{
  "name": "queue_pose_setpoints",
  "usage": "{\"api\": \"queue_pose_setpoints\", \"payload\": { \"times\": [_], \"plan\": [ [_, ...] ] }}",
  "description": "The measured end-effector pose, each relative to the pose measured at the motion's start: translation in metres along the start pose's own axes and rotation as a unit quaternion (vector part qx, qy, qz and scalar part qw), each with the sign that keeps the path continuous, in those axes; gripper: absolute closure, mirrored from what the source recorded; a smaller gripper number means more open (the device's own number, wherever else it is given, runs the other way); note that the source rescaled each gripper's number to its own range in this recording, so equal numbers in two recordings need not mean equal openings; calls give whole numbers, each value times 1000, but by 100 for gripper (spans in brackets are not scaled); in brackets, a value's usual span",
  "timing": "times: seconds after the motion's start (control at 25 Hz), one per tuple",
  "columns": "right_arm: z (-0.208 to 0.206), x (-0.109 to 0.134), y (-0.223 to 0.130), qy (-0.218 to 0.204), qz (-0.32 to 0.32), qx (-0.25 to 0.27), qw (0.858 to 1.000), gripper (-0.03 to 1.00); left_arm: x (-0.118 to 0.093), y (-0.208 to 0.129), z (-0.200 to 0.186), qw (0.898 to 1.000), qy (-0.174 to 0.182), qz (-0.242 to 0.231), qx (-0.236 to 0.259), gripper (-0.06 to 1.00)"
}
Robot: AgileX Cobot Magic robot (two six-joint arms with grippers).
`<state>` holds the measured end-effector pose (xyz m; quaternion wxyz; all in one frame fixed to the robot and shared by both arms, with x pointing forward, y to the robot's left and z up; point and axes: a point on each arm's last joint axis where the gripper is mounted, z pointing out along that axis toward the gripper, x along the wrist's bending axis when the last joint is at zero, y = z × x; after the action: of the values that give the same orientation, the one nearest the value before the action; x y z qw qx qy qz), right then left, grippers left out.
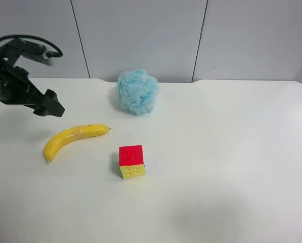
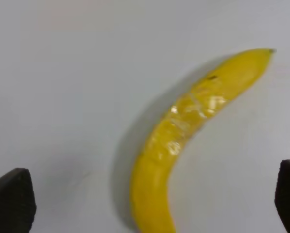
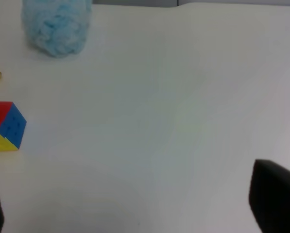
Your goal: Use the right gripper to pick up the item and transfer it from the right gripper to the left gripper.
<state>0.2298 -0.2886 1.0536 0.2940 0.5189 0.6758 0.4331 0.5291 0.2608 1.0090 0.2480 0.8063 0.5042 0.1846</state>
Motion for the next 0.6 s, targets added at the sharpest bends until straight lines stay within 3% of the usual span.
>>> {"api": "queue_pose_setpoints", "payload": {
  "times": [0.4,0.6],
  "plan": [
    [0,0,0,0,0,0,1000,-3,-40,-20,-138,996,-32,-50,-62,-5],
    [0,0,0,0,0,0,1000,-3,-54,-51,-196,993,6,-56,-104,-5]
  ]
}}
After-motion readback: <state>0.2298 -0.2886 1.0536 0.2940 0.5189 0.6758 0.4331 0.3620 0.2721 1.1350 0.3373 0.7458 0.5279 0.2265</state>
